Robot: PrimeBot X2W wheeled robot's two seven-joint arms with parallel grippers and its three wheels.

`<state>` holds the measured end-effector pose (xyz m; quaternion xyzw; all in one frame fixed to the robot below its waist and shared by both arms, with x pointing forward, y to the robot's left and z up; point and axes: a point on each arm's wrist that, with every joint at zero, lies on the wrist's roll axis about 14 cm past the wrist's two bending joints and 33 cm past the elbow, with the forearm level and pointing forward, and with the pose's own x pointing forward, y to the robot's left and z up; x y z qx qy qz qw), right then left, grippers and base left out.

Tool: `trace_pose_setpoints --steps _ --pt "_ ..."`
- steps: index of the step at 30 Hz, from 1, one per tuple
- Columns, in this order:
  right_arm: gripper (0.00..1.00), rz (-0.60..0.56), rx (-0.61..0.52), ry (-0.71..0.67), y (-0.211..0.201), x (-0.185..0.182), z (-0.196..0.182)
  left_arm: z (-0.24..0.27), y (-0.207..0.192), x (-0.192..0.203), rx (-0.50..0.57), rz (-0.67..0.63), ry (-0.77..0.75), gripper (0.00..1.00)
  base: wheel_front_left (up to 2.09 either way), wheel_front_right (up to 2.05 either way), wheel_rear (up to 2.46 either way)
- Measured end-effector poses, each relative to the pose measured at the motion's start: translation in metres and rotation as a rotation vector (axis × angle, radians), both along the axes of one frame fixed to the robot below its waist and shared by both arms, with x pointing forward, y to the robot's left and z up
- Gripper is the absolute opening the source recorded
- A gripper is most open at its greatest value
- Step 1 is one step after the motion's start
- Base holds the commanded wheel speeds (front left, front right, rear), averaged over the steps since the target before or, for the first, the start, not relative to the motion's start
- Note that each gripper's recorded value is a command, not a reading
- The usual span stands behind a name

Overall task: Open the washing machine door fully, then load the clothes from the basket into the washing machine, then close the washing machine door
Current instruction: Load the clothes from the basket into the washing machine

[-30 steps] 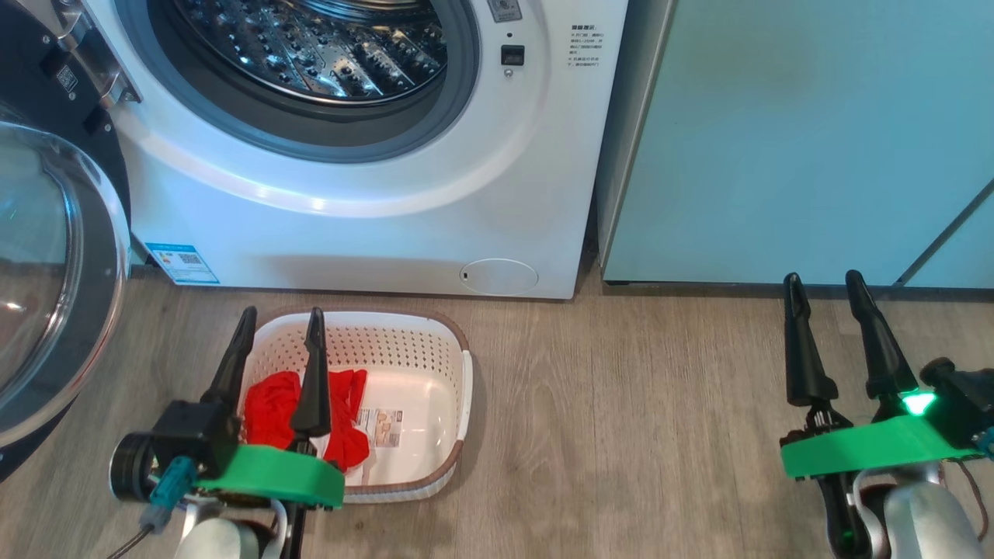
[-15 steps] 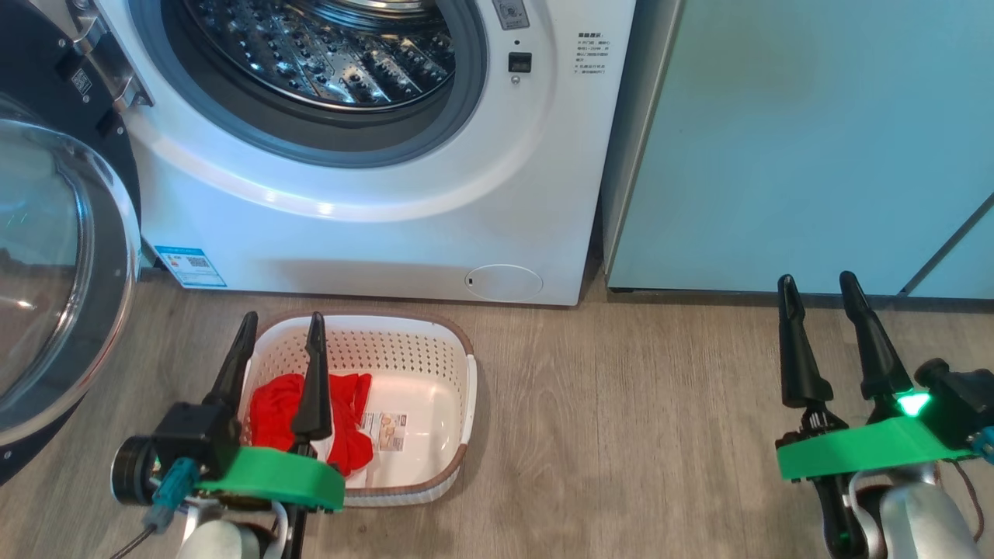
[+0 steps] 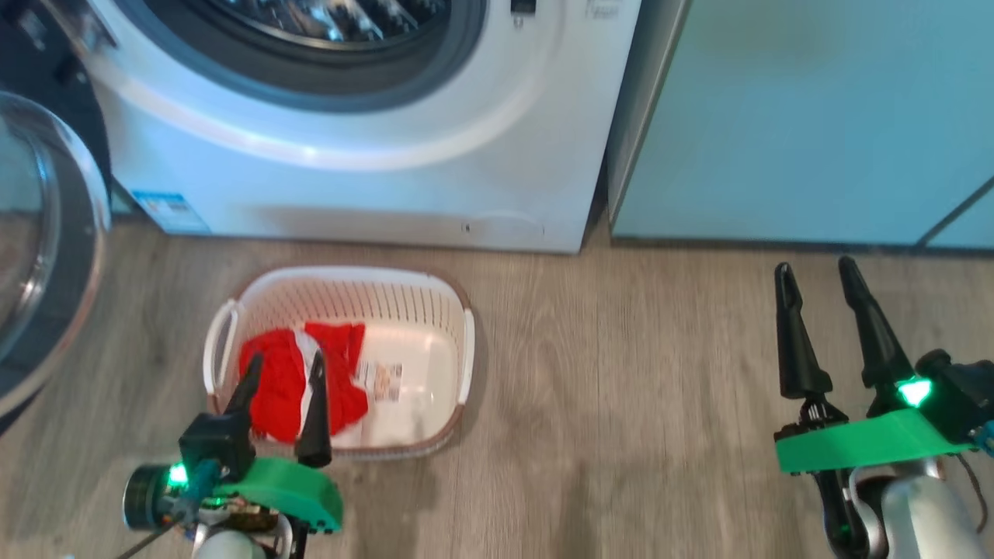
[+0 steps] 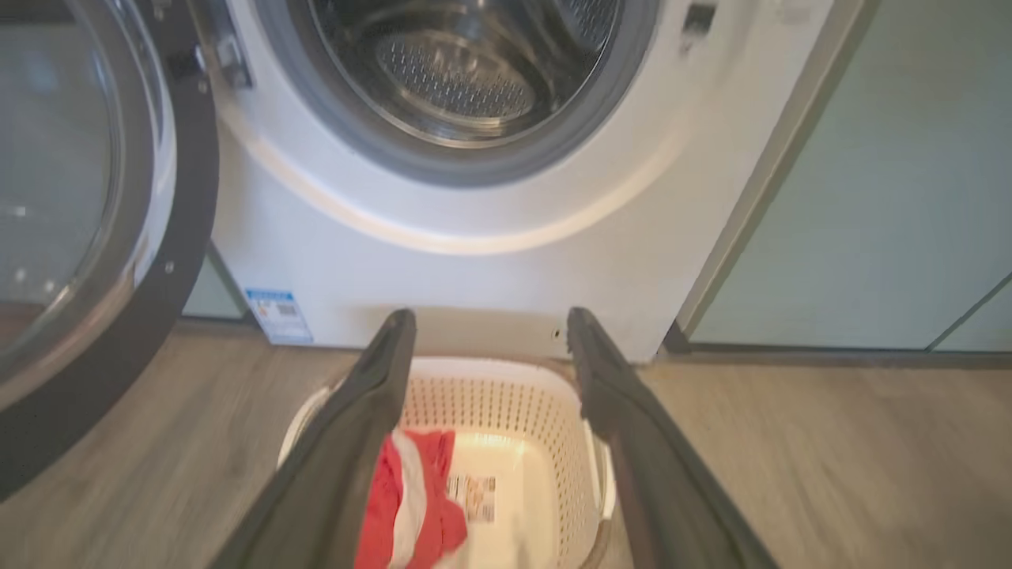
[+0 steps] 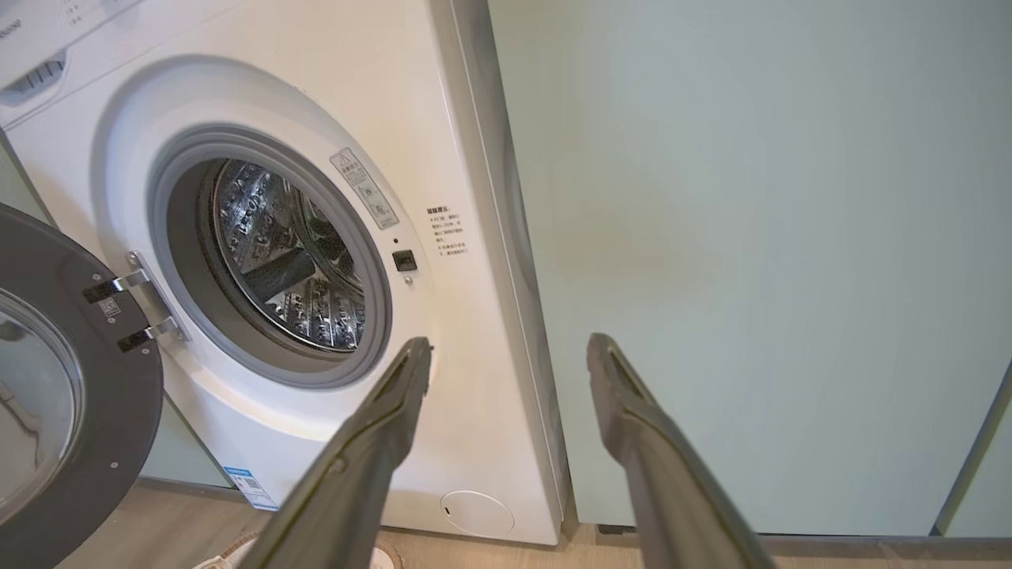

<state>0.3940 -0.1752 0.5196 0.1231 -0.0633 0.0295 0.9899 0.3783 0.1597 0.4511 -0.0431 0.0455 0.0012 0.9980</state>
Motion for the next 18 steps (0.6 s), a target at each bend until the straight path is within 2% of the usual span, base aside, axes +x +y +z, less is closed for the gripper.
trace_pose_setpoints --steps 7,12,18 --pt "1.00 0.036 -0.048 0.070 0.010 0.027 -0.026 -0.089 0.010 0.022 0.057 0.008 0.270 1.00 0.00 0.00 0.00" --pt "1.00 0.049 -0.066 0.117 0.014 0.046 -0.049 -0.140 0.012 0.041 0.104 -0.030 0.421 1.00 0.00 0.00 0.00" --pt "1.00 0.039 -0.079 0.200 0.008 0.056 -0.086 -0.202 0.015 0.044 0.140 -0.085 0.610 1.00 0.00 0.00 0.00"
